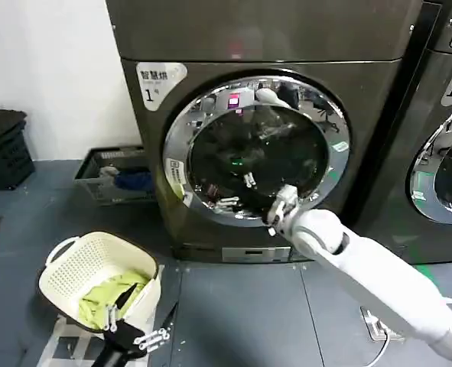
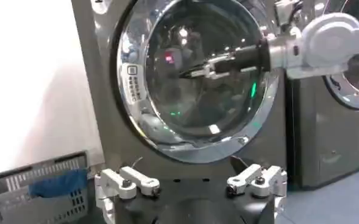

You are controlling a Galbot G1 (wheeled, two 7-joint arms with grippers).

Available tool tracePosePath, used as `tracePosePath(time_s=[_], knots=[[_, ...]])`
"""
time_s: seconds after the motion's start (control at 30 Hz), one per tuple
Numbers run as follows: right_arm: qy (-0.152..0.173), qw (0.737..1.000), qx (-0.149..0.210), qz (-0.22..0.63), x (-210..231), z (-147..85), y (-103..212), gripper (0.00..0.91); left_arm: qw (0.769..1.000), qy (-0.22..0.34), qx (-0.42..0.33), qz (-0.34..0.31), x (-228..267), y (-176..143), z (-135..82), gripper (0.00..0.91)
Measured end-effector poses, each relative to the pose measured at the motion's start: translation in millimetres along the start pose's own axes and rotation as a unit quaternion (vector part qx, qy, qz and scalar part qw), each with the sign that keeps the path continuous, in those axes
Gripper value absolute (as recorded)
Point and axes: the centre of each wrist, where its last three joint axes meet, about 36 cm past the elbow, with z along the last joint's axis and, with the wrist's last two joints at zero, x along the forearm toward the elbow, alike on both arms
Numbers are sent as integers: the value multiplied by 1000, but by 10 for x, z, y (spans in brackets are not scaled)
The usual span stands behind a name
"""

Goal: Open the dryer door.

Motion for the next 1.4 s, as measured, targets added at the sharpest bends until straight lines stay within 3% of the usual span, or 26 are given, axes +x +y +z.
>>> tracePosePath(time_s=[0.57, 1.4], knots=[[-6, 999, 2, -31, -539, -145, 64, 907, 1000, -1, 1, -1, -2, 1, 0, 907], [6, 998, 1, -60, -868, 13, -68, 907, 1000, -1, 7, -3, -3, -14, 11, 907]])
